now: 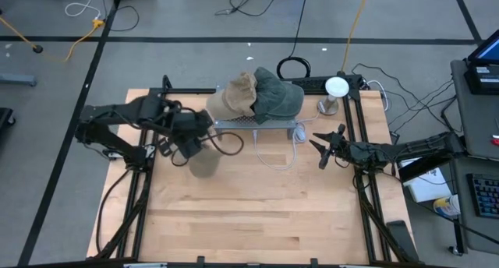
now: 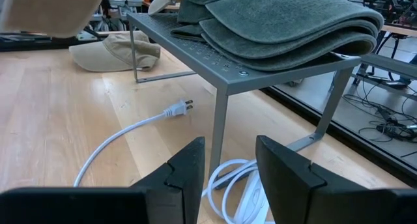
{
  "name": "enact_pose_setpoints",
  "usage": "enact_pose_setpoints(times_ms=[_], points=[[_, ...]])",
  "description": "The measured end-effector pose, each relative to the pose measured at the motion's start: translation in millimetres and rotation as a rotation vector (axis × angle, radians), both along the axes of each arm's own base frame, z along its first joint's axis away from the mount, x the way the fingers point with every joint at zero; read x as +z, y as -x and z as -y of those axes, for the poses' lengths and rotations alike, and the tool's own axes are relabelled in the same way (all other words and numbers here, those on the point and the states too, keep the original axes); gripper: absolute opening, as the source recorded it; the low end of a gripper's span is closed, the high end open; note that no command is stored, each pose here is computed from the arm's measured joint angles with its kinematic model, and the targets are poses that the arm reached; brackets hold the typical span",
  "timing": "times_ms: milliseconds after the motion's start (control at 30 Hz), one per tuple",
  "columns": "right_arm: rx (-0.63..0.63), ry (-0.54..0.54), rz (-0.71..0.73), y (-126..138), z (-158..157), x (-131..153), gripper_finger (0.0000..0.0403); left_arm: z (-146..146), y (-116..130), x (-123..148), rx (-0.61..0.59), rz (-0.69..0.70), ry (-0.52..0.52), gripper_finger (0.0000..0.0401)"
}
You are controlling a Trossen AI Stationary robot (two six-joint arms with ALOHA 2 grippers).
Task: Pick & Place hat
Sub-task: Stack the bottom brown cap on top of the brown cap on the shelf
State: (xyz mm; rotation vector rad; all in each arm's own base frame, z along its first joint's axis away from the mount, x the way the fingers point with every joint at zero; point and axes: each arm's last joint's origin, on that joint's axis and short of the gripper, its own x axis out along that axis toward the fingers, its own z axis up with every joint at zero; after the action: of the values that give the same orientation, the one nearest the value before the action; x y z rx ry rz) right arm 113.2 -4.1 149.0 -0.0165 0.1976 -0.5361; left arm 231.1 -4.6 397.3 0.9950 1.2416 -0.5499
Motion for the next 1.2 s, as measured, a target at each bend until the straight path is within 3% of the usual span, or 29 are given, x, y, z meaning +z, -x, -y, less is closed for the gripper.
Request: enact_pose_setpoints(times_ms=[467, 667, 833, 1200], points=[[0.000, 0.000, 0.000, 0.0, 0.0, 0.1, 0.0130, -36.2, 14.8, 27.3, -0.065, 0.029, -0.260, 0.0000], [0.000, 0.000, 0.000, 0.0, 0.0, 0.1, 0.0130, -66.3, 2.0, 30.2, -0.113, -0.046, -0.418, 0.0000], [0.000, 0.000, 0.000, 0.0, 0.0, 0.1, 0.0130, -99.2, -10.5, 38.7, -0.065, 0.011, -0.538, 0.0000], [0.000, 0.000, 0.000, 0.0, 0.0, 0.1, 0.0130, -141.7, -46.8, 41.4, -0.064, 0.015, -0.616, 0.0000]])
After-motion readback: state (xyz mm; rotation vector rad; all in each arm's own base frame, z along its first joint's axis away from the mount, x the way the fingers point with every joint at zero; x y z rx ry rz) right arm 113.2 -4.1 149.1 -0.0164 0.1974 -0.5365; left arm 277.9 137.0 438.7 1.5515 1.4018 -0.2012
